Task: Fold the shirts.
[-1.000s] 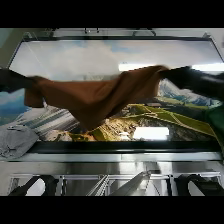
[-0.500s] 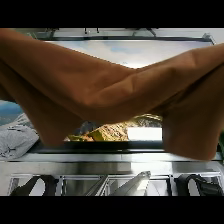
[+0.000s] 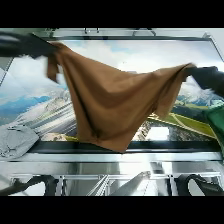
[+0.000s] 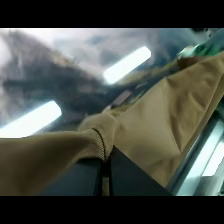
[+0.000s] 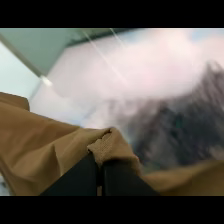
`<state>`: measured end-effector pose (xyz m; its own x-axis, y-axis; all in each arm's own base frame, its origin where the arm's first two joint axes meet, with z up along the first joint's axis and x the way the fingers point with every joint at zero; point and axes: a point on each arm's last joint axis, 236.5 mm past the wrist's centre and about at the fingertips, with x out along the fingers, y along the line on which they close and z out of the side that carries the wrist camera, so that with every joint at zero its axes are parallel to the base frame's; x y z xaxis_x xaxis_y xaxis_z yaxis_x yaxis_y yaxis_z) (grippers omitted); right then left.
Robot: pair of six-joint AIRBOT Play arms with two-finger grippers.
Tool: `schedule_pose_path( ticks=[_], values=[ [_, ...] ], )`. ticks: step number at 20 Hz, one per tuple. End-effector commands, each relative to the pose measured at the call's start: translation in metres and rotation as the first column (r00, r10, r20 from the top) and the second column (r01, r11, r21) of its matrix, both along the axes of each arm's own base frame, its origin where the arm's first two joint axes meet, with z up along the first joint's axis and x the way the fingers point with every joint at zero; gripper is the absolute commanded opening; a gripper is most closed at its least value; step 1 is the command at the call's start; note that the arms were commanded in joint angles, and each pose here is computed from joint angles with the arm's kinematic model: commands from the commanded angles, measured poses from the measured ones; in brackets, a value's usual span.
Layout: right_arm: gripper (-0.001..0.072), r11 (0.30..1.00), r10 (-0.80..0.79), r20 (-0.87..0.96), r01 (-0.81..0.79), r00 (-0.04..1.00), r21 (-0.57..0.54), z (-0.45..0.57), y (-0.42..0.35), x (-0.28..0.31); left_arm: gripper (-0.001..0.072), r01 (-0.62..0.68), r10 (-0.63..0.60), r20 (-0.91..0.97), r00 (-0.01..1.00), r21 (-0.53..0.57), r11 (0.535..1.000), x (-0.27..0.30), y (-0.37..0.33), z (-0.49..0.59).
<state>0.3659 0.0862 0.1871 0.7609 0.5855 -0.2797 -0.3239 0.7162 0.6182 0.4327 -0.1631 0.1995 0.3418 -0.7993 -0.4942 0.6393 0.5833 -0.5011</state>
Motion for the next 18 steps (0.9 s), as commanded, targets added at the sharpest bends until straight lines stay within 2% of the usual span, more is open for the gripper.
schedule_pose_path(
  ticks=[1, 2, 3, 4, 5, 6, 8, 12, 15, 18],
  values=[
    [0.0022, 0.993, -0.118, -0.228, 0.118, 0.967, -0.012, -0.115, -0.033, 0.041, 0.0023, 0.077, -0.054, -0.211, 0.976, 0.102, 0.992, 0.045, -0.030, -0.146],
    [0.0023, 0.993, -0.115, -0.291, 0.119, 0.950, -0.001, -0.140, -0.035, 0.045, 0.0088, 0.086, -0.057, -0.295, 0.954, 0.086, 0.993, 0.051, -0.033, -0.172],
    [0.0062, 0.994, -0.105, -0.351, 0.113, 0.930, 0.003, -0.165, -0.035, 0.046, 0.0343, 0.085, -0.052, -0.378, 0.924, 0.070, 0.994, 0.053, -0.035, -0.189],
    [0.0287, 0.995, -0.092, -0.402, 0.100, 0.911, 0.000, -0.186, -0.035, 0.045, 0.0576, 0.092, -0.056, -0.451, 0.891, 0.057, 0.994, 0.052, -0.031, -0.201],
    [0.0433, 0.997, -0.074, -0.438, 0.076, 0.896, -0.013, -0.202, -0.034, 0.042, 0.0720, 0.100, -0.064, -0.508, 0.859, 0.045, 0.994, 0.049, -0.024, -0.207],
    [0.0465, 0.999, -0.047, -0.469, 0.033, 0.882, -0.038, -0.215, -0.034, 0.036, 0.0720, 0.107, -0.069, -0.562, 0.824, 0.035, 0.994, 0.045, -0.014, -0.207],
    [0.0465, 0.991, -0.032, -0.501, -0.037, 0.865, -0.127, -0.231, -0.041, 0.028, 0.0720, 0.113, -0.072, -0.653, 0.754, 0.021, 0.993, 0.030, 0.010, -0.198],
    [0.0466, 0.963, -0.133, -0.555, -0.026, 0.821, -0.269, -0.235, -0.078, 0.043, 0.0718, 0.065, -0.043, -0.768, 0.639, -0.002, 0.998, -0.011, 0.036, -0.184],
    [0.0465, 0.974, -0.107, -0.597, -0.037, 0.795, -0.224, -0.226, -0.084, 0.070, 0.0718, 0.060, -0.052, -0.846, 0.531, -0.024, 0.998, -0.075, 0.028, -0.187],
    [0.0465, 0.982, -0.040, -0.628, -0.086, 0.777, -0.169, -0.226, -0.081, 0.100, 0.0718, 0.002, -0.016, -0.880, 0.476, -0.017, 1.000, -0.132, 0.018, -0.206]
  ],
)
